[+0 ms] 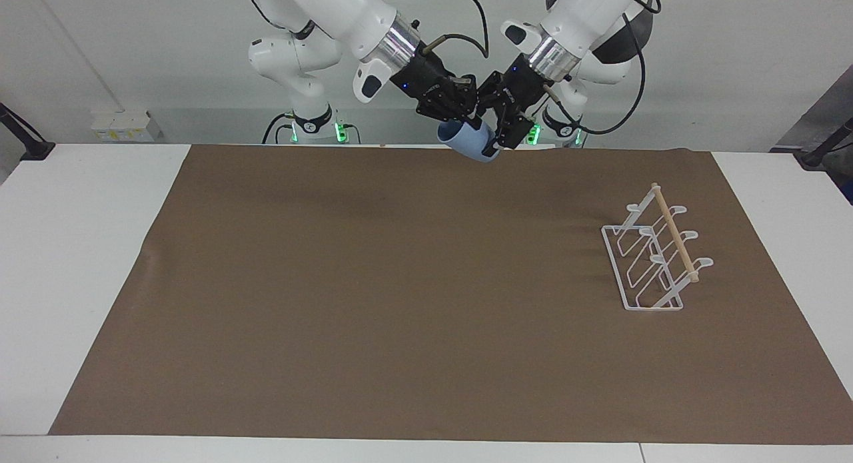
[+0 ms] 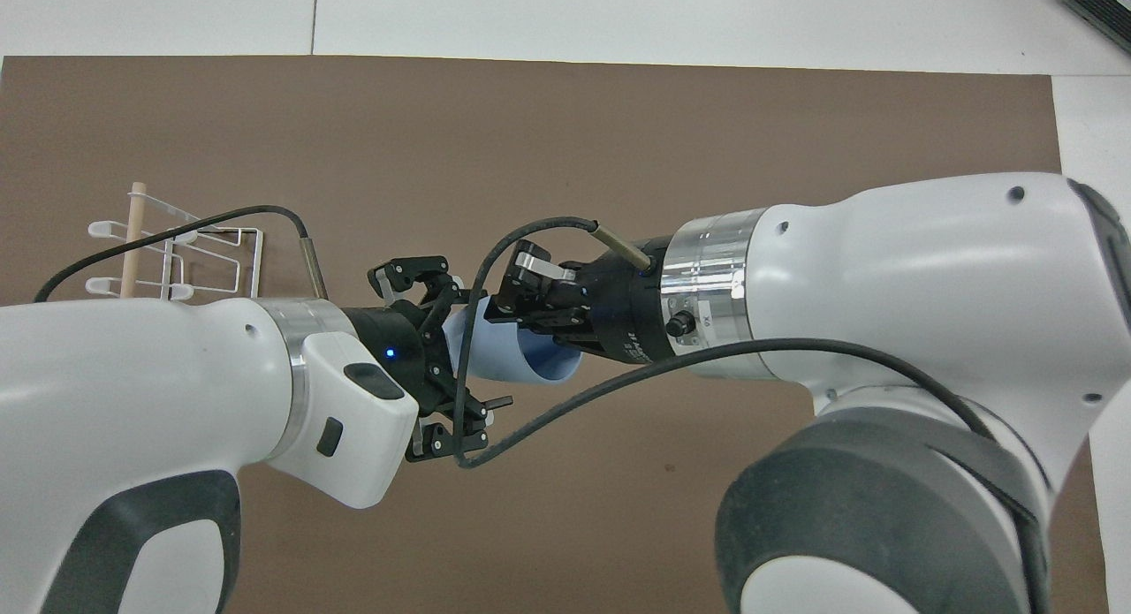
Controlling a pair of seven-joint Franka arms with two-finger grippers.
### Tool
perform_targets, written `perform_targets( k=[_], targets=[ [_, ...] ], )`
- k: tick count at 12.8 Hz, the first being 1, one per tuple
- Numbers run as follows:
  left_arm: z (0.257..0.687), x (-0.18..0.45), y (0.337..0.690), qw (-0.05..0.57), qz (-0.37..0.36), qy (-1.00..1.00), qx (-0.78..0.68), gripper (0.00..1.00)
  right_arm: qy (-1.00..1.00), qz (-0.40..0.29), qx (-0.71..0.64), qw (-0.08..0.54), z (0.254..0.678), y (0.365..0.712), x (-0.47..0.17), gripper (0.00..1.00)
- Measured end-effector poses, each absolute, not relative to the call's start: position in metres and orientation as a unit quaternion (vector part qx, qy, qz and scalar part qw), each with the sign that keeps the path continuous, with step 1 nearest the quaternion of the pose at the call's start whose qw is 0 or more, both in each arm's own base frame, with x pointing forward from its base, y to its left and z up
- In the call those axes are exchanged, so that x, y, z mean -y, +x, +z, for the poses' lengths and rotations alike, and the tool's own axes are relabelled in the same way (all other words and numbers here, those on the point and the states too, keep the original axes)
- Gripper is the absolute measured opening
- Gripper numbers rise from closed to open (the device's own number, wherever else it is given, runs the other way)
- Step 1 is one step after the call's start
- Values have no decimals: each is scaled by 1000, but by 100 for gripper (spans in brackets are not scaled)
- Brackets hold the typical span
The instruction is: Hang cup on cup holder
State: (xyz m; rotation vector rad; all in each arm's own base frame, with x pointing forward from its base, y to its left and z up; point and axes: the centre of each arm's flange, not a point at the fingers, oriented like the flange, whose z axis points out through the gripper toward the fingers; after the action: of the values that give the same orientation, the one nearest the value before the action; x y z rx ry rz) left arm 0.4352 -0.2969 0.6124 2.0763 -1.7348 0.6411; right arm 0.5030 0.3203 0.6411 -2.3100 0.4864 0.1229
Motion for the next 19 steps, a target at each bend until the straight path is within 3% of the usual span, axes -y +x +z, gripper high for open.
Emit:
perform_targets(
  k=[1,3,14,15,16,19],
  targets=[
    [612,297,435,180,227,735,614,91,-904,48,-191,379,641,503,-320,6],
    [612,296,436,178,230,736,611,77,-905,51,-192,377,639,503,-320,6],
    [611,288,440,179,231,743,603,77,-902,45,-197,382,636,506,-323,6],
    [609,283,443,179,229,750,594,77,-902,44,-197,383,637,506,-323,13],
    [607,276,447,177,227,755,589,77,-901,43,-197,383,638,506,-322,13],
    [602,255,459,150,220,766,585,77,-901,42,-197,383,639,505,-321,40]
  ],
)
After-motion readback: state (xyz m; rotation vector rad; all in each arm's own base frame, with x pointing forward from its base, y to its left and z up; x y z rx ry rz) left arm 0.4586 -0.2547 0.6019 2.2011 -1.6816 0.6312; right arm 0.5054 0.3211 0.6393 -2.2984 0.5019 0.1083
